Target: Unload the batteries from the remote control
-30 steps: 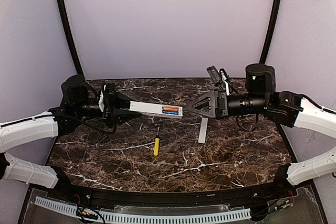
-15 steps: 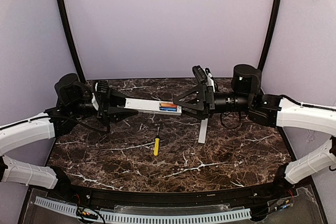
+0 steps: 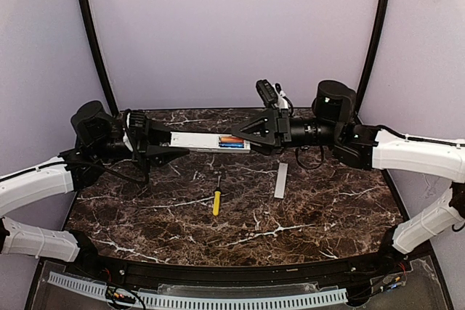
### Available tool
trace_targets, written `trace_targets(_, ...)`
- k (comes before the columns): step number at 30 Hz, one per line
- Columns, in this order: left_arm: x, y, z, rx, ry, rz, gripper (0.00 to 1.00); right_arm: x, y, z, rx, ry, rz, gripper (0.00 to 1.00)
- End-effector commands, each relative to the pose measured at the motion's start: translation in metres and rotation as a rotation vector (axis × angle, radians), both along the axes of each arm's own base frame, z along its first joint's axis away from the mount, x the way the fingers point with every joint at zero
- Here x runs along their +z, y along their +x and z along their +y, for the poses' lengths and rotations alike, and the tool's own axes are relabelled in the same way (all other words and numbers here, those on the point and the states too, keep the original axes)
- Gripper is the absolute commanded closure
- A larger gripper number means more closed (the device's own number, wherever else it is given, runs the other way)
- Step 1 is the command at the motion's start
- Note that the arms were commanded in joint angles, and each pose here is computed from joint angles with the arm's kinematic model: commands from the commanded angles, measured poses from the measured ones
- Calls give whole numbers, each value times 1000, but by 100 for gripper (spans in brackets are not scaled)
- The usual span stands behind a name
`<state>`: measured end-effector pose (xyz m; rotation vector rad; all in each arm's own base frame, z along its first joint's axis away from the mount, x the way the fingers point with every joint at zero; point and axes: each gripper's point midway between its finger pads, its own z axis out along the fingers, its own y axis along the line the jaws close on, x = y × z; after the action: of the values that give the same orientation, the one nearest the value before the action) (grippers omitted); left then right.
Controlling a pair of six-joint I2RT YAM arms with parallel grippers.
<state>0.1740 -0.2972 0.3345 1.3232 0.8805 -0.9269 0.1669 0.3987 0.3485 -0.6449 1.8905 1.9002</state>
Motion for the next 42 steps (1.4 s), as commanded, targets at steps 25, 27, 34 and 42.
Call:
trace_targets(25, -6, 9, 2, 79, 22, -42, 100, 2, -20, 12, 136, 12, -33, 98)
trace_targets(27, -6, 8, 2, 76, 18, -45, 88, -1, -19, 13, 138, 6, -36, 100)
trace_targets(34, -8, 14, 7, 139, 10, -52, 21, -11, 2, 6, 86, -21, -54, 100)
trace_targets(42, -8, 18, 7, 154, 5, 32, 8, -18, 30, -18, 32, -32, -78, 100)
